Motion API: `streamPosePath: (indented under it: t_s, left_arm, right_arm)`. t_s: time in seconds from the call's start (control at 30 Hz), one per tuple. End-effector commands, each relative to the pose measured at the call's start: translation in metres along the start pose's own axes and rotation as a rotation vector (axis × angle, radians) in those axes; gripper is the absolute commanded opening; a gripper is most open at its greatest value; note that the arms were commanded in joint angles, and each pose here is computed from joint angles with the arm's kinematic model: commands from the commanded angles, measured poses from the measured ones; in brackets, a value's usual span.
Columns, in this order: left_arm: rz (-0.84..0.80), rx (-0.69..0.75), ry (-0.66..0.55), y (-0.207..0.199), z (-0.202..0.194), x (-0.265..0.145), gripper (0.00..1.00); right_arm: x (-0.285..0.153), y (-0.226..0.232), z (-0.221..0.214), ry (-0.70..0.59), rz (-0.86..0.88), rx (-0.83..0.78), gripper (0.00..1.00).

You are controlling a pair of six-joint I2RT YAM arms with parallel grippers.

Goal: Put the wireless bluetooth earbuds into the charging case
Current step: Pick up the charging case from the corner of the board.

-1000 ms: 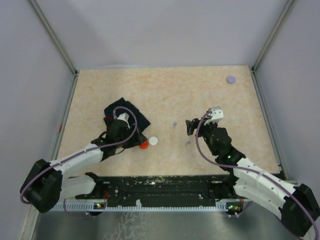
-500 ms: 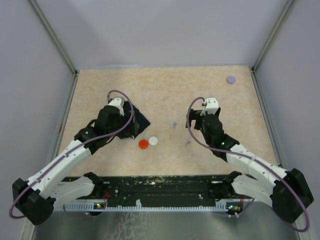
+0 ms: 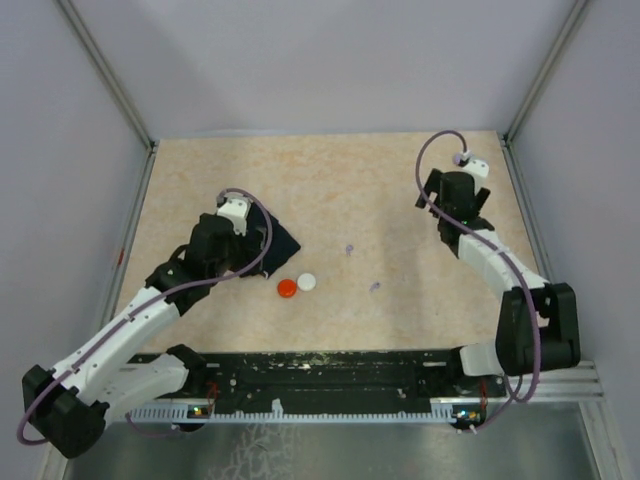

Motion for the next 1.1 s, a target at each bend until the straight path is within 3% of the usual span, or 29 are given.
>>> streamPosePath:
  t_s: [0.0,0.37,0.67,1.07]
  left_arm:
    - [0.021,0.014,-0.063,0.007,0.003,0.000,1.00]
    - [0.060,-0.035,-0.086,0.025,0.001,-0.001,0.99]
    - [0.105,-0.052,-0.076,0.039,-0.002,0.004,1.00]
    - [0.106,-0.076,-0.048,0.047,-0.009,0.012,0.99]
  right_arm:
    - [0.037,-0.011,0.045,-0.090,-0.023,0.149,0.93]
    - [0.156,-0.039,0.103,-0.179,-0.075,0.098,0.80]
    - [0.245,-0.046,0.098,-0.102,-0.045,-0.010,0.75]
    - [0.304,-0.048,0.084,-0.009,-0.060,-0.107,0.71]
Point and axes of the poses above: each gripper's point midway between its finger pads, its own x axis out along the fingers, its own y axis along the line the jaws close on, z = x × y, the point moved 2 cm from there along -x, back along the fingers, and after that the axes turned 14 degrees about x, right-handed, at the moved point
